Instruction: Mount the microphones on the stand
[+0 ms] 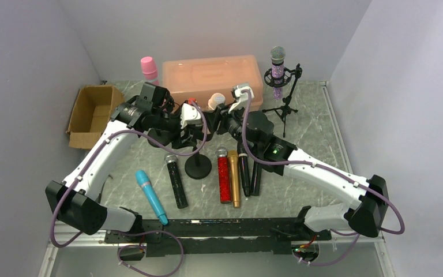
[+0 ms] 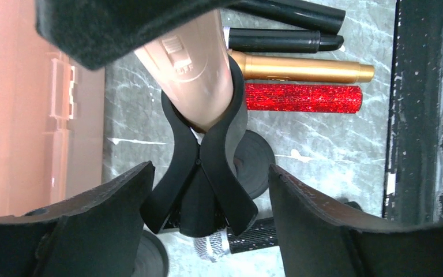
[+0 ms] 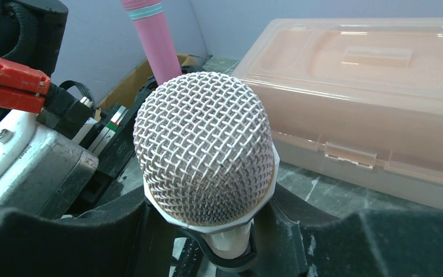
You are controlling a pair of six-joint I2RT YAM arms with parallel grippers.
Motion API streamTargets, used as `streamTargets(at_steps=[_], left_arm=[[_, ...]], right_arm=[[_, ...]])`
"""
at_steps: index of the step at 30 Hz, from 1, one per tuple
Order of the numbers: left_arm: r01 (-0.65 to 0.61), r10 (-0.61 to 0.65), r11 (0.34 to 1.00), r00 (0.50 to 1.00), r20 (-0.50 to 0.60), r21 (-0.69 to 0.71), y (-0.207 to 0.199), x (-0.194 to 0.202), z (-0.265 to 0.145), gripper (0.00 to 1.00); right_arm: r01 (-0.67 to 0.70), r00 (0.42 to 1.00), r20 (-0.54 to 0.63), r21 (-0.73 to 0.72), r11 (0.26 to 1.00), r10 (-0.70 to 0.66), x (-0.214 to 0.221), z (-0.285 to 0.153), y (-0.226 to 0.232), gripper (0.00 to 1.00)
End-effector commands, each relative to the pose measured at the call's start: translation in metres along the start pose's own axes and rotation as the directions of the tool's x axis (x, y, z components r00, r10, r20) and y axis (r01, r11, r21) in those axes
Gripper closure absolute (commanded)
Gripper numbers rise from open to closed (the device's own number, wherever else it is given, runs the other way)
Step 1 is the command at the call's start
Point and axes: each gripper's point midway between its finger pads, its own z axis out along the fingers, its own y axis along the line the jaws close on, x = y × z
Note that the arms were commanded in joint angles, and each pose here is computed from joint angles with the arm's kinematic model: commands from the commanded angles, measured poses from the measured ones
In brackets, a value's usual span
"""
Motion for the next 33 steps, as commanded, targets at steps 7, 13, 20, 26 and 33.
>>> streamTargets(at_steps=[7,13,20,26,33], left_arm=[[-0.094,0.094,0.994,0.996,-0.003,-0.049,-0.004,-0.01,-0.019,0.22],[-0.045,0.045,0.999,0.998,0.035,-0.018,0.0,-0.012,-0.006,0.5],[0.026,-0.025,0.998,1.0,0.012,-0.061,0.003,0.001,0.0,1.0],[0.108,-0.108,0.984,0.994,0.004,-0.141,0.007,0.011,-0.002,1.0],[-0.012,0.012,0.997,1.0,0.003,-0.076,-0.011,0.004,-0.01,0.03]], right_arm=[[0.003,0.999,0.04,0.008,1.0,-0.004,-0.006,0.001,-0.001,0.92],[0.0,0.999,0.039,-0.002,1.0,0.0,-0.004,0.002,0.0,0.94],[0.009,0.999,0.042,0.017,1.0,-0.01,0.008,0.001,-0.006,0.96],[0.005,0.999,0.049,0.029,1.0,-0.007,0.019,0.005,-0.01,0.98],[0.001,0.999,0.047,0.017,1.0,-0.002,0.021,0.008,-0.007,0.99]])
